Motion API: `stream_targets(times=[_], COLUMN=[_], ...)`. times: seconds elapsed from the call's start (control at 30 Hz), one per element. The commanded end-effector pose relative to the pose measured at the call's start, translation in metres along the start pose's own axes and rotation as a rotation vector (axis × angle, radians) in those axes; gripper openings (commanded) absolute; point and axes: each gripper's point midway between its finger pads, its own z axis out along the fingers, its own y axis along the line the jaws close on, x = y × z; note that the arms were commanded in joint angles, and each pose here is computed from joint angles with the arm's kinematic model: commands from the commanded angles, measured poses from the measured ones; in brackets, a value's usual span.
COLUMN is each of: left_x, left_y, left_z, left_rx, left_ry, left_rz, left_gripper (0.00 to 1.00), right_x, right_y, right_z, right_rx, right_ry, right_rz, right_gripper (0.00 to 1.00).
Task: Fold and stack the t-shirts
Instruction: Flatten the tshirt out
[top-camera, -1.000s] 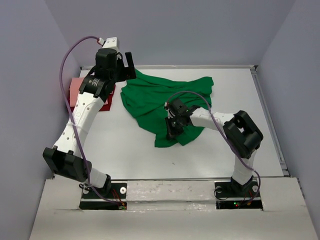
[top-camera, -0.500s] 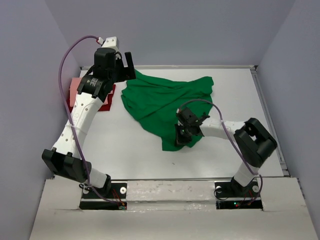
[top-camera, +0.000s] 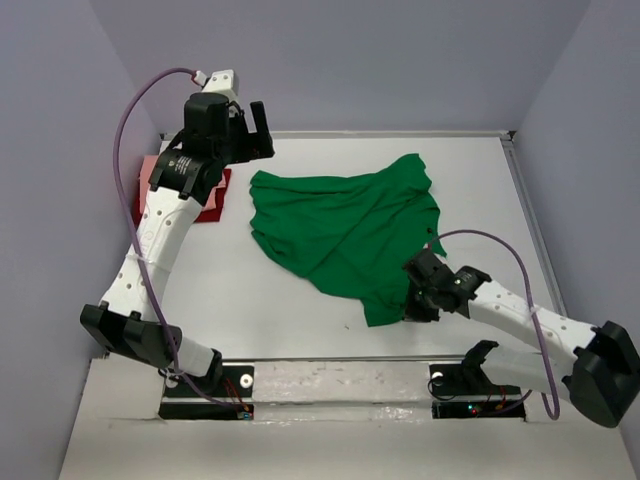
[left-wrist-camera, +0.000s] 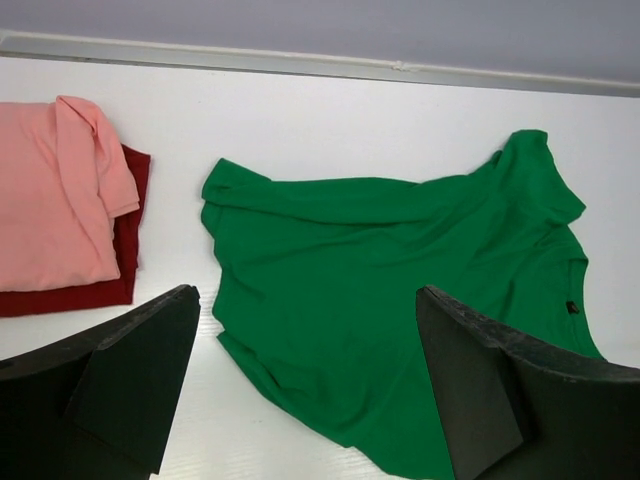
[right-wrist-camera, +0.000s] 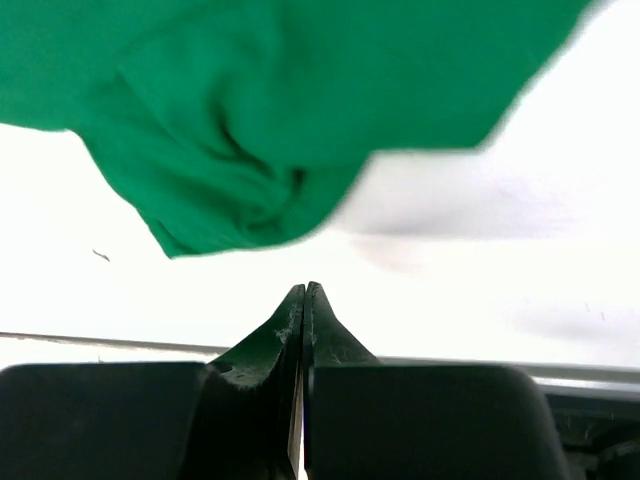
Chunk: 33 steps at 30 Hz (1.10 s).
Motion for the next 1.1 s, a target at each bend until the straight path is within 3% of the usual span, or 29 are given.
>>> stream_targets(times=[0.0, 0.13, 0.2, 0.3, 0.37, 0.4, 0.43, 0.47, 0.5, 0.57, 0.6, 0.63, 0.67, 0.8, 0.87, 1.07], left_x=[-0.022, -0.007, 0.000, 0.005, 0.010, 0.018, 0.022, 0.025, 0.038, 0.042, 0.054, 0.053, 0.060, 0.066, 0.080, 0.076], left_y=[-0.007, 0.005, 0.007, 0.004, 0.003, 0.004, 0.005, 0.009, 0.012, 0.018, 0.023, 0.025, 0.028, 0.031, 0.036, 0.055], left_z=[-0.032, -0.023, -0.012, 0.002, 0.010, 0.022, 0.028, 0.034, 0.050, 0.063, 0.077, 0.080, 0.090, 0.109, 0.129, 0.153], left_rx=[0.033, -0.024, -0.038, -0.029, -0.029, -0.041, -0.055, -0.080, -0.103, -0.141, -0.166, -0.185, -0.204, -0.209, -0.194, -0.191], left_ry=[-0.070, -0.044, -0.020, -0.003, 0.014, 0.040, 0.058, 0.068, 0.111, 0.133, 0.170, 0.179, 0.200, 0.219, 0.260, 0.277], left_rz=[0.005, 0.027, 0.032, 0.026, 0.016, 0.021, 0.024, 0.029, 0.043, 0.056, 0.070, 0.071, 0.073, 0.061, 0.043, -0.004], left_gripper=[0.99, 0.99, 0.99, 0.99, 0.99, 0.99, 0.99, 0.99, 0.99, 0.99, 0.97, 0.95, 0.93, 0.88, 0.85, 0.82], right_x=[0.022, -0.012, -0.037, -0.068, -0.110, -0.123, -0.143, -0.166, -0.183, -0.211, -0.248, -0.252, -0.284, -0.324, -0.351, -0.401], right_y=[-0.022, -0.012, 0.025, 0.063, 0.098, 0.108, 0.112, 0.123, 0.127, 0.122, 0.109, 0.112, 0.098, 0.077, 0.054, 0.022], right_z=[-0.009, -0.044, -0.069, -0.097, -0.138, -0.130, -0.133, -0.153, -0.152, -0.119, -0.123, -0.112, -0.106, -0.082, -0.068, -0.052], right_rx=[0.036, -0.020, -0.149, -0.195, -0.269, -0.233, -0.184, -0.161, -0.126, 0.011, 0.000, -0.074, -0.110, -0.141, -0.114, -0.084], right_ry=[0.029, -0.133, -0.193, -0.221, -0.349, -0.357, -0.416, -0.480, -0.498, -0.426, -0.438, -0.368, -0.400, -0.391, -0.362, -0.354], right_rz=[0.101, 0.090, 0.052, 0.021, -0.061, -0.104, -0.138, -0.203, -0.241, -0.270, -0.195, -0.174, -0.104, -0.065, -0.030, -0.104], right_gripper=[0.00, 0.00, 0.00, 0.00, 0.00, 0.00, 0.04, 0.44, 0.57, 0.66, 0.67, 0.66, 0.63, 0.55, 0.28, 0.32])
